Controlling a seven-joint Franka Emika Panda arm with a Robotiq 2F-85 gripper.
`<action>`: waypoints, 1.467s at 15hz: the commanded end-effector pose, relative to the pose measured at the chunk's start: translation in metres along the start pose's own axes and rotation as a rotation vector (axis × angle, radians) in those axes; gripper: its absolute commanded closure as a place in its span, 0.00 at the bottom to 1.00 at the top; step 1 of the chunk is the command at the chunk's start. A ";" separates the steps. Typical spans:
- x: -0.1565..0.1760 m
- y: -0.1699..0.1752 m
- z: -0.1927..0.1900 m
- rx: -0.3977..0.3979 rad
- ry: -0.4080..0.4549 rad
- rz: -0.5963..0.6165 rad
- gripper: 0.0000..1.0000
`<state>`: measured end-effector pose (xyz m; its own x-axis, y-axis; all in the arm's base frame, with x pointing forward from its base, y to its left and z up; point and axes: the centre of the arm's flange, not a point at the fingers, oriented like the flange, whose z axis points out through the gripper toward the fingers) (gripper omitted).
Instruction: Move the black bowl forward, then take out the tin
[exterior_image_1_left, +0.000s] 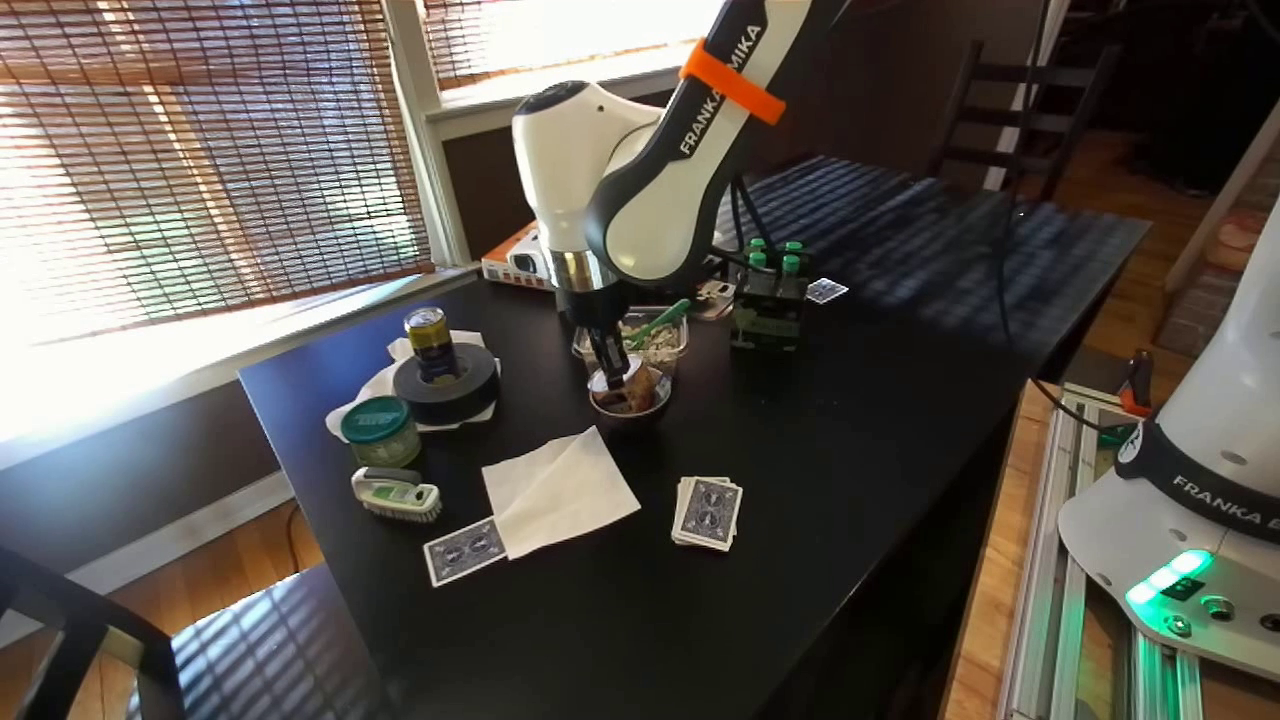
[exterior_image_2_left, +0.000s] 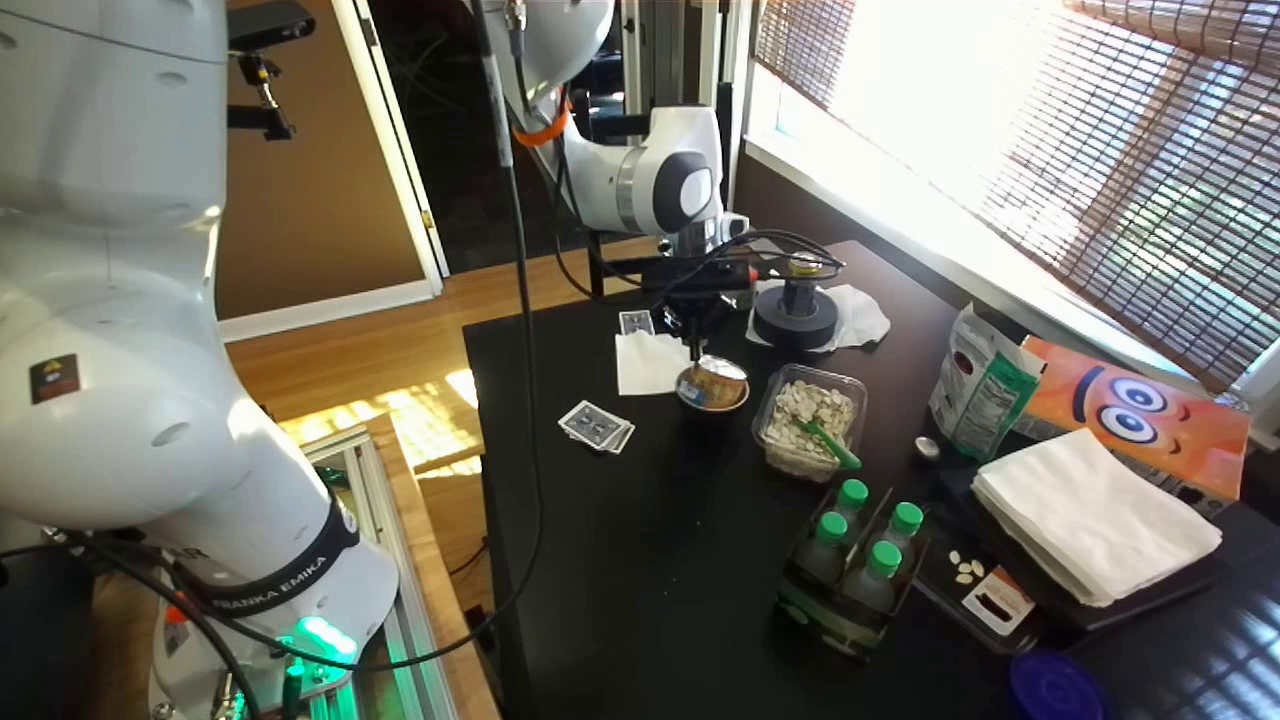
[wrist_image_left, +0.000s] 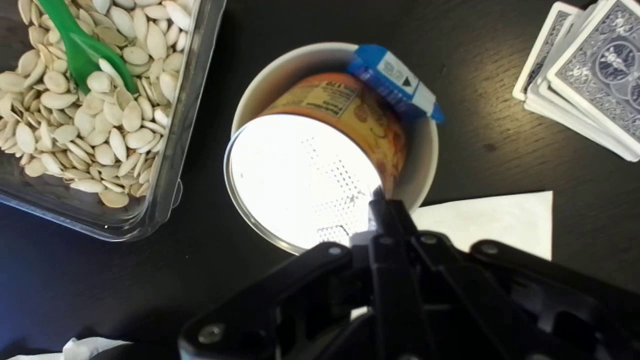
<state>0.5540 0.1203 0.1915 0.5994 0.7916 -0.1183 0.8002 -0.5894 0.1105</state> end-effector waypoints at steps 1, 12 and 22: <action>0.004 0.013 -0.018 -0.054 0.004 0.038 1.00; 0.021 0.032 -0.067 -0.173 0.186 0.164 1.00; 0.083 -0.034 -0.059 -0.146 0.346 0.032 1.00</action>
<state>0.5793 0.1965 0.2584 0.5856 0.7848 0.2028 0.7412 -0.6197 0.2581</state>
